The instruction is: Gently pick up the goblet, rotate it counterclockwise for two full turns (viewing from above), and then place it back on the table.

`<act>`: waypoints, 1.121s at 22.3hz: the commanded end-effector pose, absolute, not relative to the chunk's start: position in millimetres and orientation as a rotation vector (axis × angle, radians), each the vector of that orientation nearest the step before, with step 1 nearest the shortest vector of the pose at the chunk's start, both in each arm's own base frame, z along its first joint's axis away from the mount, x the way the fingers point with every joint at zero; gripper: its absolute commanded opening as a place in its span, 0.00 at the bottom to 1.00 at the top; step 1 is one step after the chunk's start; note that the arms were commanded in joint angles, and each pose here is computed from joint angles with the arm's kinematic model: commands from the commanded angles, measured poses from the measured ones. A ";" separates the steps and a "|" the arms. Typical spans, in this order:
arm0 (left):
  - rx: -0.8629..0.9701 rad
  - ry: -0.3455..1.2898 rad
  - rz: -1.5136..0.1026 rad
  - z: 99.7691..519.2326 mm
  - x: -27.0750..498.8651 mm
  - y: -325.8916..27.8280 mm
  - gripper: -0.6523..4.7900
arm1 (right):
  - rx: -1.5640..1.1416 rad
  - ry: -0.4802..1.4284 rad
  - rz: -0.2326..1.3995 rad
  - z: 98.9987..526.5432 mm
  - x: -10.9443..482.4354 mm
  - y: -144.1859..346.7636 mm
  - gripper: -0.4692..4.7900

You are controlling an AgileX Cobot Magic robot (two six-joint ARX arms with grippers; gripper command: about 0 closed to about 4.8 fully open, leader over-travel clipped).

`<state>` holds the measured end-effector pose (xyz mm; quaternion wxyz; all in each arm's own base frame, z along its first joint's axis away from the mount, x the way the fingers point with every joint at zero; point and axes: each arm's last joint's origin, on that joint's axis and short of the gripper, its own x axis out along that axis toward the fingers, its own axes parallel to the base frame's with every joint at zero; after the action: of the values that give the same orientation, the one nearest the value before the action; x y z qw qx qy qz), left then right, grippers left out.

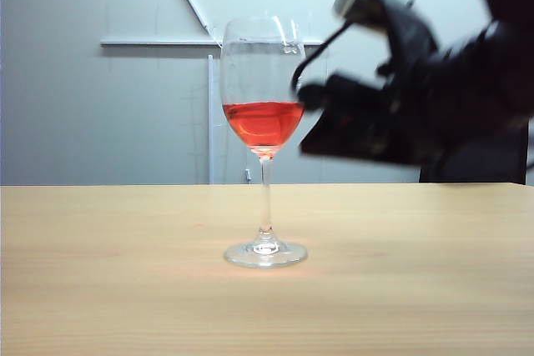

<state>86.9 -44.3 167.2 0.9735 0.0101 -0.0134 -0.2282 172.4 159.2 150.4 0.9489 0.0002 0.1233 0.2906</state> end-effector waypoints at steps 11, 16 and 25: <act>0.027 -0.033 0.037 169.1 97.4 2.4 0.11 | -0.007 0.100 0.438 230.5 114.0 96.5 0.08; 0.027 -0.034 0.046 169.1 97.4 3.4 0.11 | 0.025 0.047 0.440 239.6 101.0 84.0 0.08; 0.027 -0.034 0.046 169.1 97.4 3.4 0.11 | 0.029 0.040 0.441 240.7 98.8 81.9 0.08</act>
<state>97.5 3.5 167.1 0.9996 0.0131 -0.0101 0.0234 99.0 82.1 236.8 0.9753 0.0095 0.0313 0.2183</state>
